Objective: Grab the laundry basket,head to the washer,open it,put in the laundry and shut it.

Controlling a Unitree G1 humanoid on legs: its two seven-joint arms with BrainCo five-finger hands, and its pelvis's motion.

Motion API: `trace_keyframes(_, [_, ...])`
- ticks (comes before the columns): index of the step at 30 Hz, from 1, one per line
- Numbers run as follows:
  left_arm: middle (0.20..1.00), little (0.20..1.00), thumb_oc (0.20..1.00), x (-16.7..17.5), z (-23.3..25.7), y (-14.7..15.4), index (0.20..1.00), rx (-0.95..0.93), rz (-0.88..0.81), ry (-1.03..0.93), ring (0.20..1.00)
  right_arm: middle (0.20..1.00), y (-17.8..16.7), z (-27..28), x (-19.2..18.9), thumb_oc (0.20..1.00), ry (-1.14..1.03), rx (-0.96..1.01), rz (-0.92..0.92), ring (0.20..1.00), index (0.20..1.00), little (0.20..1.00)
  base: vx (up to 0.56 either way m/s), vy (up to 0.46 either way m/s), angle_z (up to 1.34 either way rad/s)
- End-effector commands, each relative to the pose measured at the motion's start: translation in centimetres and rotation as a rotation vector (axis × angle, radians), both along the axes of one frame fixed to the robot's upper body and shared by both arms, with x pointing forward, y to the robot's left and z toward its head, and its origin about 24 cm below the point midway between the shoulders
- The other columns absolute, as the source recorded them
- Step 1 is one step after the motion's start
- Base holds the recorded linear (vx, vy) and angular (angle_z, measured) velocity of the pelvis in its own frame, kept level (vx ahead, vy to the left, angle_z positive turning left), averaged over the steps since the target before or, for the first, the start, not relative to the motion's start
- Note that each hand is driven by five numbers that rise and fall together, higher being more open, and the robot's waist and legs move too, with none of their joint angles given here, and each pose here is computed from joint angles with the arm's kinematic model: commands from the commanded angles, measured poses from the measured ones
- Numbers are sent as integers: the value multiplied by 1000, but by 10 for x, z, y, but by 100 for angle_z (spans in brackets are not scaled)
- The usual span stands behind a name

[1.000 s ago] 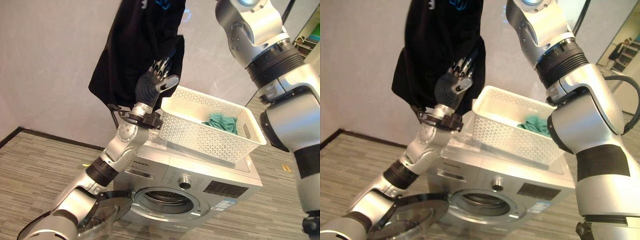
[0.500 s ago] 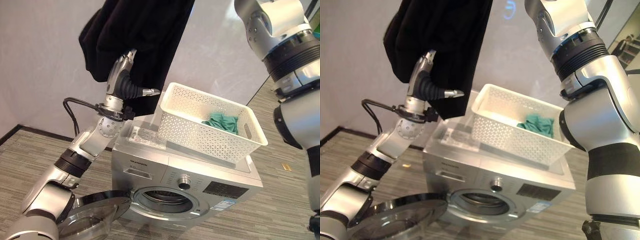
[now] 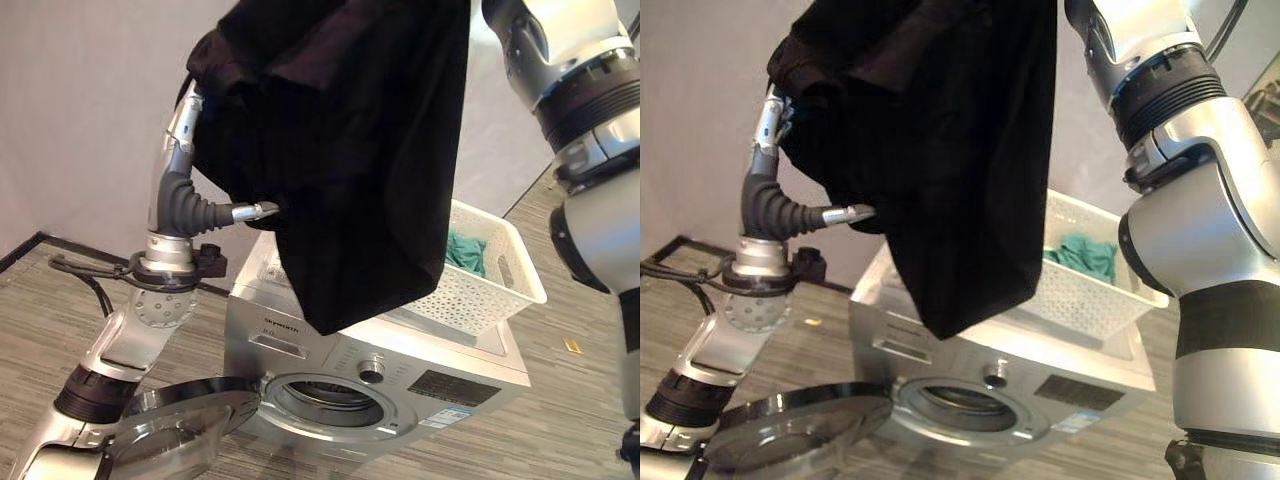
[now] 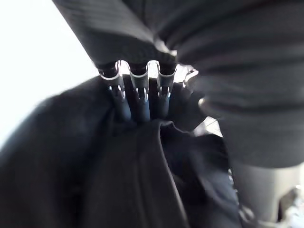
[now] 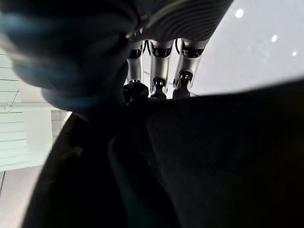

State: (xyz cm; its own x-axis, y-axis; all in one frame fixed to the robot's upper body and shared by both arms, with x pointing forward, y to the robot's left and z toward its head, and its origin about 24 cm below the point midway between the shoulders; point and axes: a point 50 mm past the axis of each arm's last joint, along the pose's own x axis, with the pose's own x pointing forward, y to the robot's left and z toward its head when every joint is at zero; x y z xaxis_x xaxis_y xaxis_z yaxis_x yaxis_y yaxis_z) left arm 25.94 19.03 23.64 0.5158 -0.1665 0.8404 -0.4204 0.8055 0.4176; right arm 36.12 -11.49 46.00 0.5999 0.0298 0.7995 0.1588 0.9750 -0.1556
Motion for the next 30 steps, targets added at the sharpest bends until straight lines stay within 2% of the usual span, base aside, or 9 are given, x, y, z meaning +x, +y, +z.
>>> trace_keyframes(1, [1000, 1000, 1000, -19, 21, -5, 1000, -44, -93, -125, 1000, 200, -34, 66, -44, 200, -203, 85, -121, 200, 200, 200, 0, 0, 0])
trace_keyframes(7, [1000, 1000, 1000, -13, 5, 3, 1000, -80, -87, -14, 1000, 200, -31, 67, -44, 200, -202, 88, -114, 200, 200, 200, 0, 0, 1])
trace_keyframes(13, [1000, 1000, 1000, 8, -7, -1, 1000, -96, -85, 88, 1000, 200, -15, 64, -43, 200, -197, 103, -29, 200, 200, 200, 0, 0, 0])
trace_keyframes(16, [1000, 1000, 1000, 39, -13, -21, 1000, -99, -112, 180, 1000, 200, 9, 53, -37, 200, -168, 119, 102, 200, 200, 200, -14, 4, 0])
trace_keyframes(17, [1000, 1000, 1000, 41, -13, -23, 1000, -98, -115, 180, 1000, 200, 8, 53, -38, 200, -169, 120, 99, 200, 200, 200, -9, 1, -5])
trace_keyframes(19, [1000, 1000, 1000, 60, -14, -42, 1000, -104, -159, 241, 1000, 200, 25, 45, -35, 200, -148, 132, 179, 200, 200, 200, 1, -3, -5])
trace_keyframes(30, [1000, 1000, 1000, 97, -11, -99, 1000, -188, -278, 381, 1000, 200, 66, 29, -37, 200, -112, 132, 367, 200, 200, 200, -2, 2, -2])
